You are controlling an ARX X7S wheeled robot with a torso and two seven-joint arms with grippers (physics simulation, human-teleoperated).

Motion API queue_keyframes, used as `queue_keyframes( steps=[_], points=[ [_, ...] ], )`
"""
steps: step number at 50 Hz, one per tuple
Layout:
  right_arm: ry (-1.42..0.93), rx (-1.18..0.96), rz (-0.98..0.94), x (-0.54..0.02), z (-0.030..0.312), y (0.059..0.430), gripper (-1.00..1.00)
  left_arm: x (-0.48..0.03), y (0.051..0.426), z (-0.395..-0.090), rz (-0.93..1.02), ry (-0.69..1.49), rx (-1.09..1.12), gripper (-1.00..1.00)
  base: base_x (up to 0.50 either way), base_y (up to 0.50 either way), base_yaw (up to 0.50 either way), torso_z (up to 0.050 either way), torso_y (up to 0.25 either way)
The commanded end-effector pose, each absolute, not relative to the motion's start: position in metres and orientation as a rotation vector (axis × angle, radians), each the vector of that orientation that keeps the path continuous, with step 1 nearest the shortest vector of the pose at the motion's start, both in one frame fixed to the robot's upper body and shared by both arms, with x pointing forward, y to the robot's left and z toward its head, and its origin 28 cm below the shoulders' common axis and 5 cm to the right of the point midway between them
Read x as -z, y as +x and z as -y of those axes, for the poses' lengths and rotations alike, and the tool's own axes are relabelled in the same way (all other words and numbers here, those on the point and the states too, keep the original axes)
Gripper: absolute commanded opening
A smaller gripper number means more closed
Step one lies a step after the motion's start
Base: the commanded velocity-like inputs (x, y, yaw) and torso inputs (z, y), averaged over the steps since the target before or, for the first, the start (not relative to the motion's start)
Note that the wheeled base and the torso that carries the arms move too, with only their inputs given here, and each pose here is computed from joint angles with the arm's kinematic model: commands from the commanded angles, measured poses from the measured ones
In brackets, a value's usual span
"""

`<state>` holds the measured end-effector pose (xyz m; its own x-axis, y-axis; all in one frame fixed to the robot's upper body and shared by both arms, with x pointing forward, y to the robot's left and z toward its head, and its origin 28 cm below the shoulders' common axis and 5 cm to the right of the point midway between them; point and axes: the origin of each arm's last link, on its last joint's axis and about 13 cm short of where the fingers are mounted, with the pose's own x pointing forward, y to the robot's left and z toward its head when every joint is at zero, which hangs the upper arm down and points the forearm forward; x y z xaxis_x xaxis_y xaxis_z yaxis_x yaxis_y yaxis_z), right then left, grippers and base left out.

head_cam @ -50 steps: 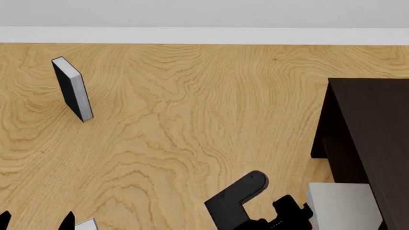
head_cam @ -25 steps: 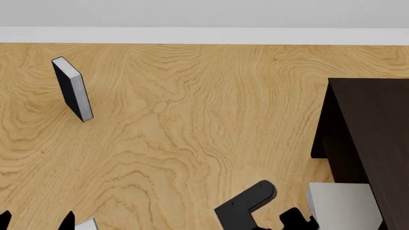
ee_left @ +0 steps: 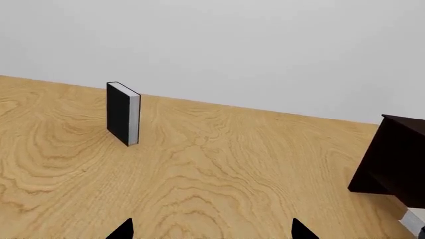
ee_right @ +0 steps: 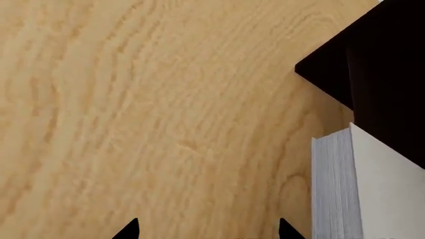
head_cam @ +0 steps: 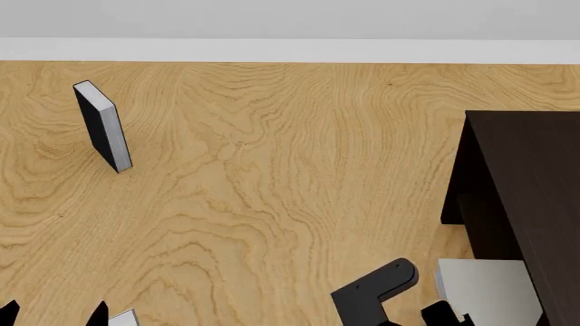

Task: Pick up the book on the right and place it on the cabinet shelf.

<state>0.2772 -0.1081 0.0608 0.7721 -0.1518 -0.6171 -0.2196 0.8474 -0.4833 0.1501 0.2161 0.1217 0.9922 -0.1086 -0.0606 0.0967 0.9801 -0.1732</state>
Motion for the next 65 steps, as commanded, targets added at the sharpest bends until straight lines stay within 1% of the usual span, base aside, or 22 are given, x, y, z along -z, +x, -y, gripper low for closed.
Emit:
queue_keyframes(
  steps=[1, 15, 33, 65],
  points=[
    [-0.563, 0.0, -0.714, -0.057, 0.114, 0.283, 1.0, -0.12, 0.151, -0.216, -0.073, -0.171, 0.101, 1.0, 0.0, 0.0, 0.0, 0.0, 0.0],
    [-0.564, 0.039, -0.717, -0.055, 0.116, 0.292, 1.0, -0.12, 0.15, -0.217, -0.074, -0.174, 0.098, 1.0, 0.0, 0.0, 0.0, 0.0, 0.0],
    [-0.566, 0.159, -0.712, -0.061, 0.128, 0.298, 1.0, -0.119, 0.15, -0.218, -0.076, -0.18, 0.097, 1.0, 0.0, 0.0, 0.0, 0.0, 0.0],
    [-0.604, 0.217, -0.689, -0.077, 0.137, 0.302, 1.0, -0.118, 0.151, -0.217, -0.082, -0.181, 0.096, 1.0, 0.0, 0.0, 0.0, 0.0, 0.0]
  ],
)
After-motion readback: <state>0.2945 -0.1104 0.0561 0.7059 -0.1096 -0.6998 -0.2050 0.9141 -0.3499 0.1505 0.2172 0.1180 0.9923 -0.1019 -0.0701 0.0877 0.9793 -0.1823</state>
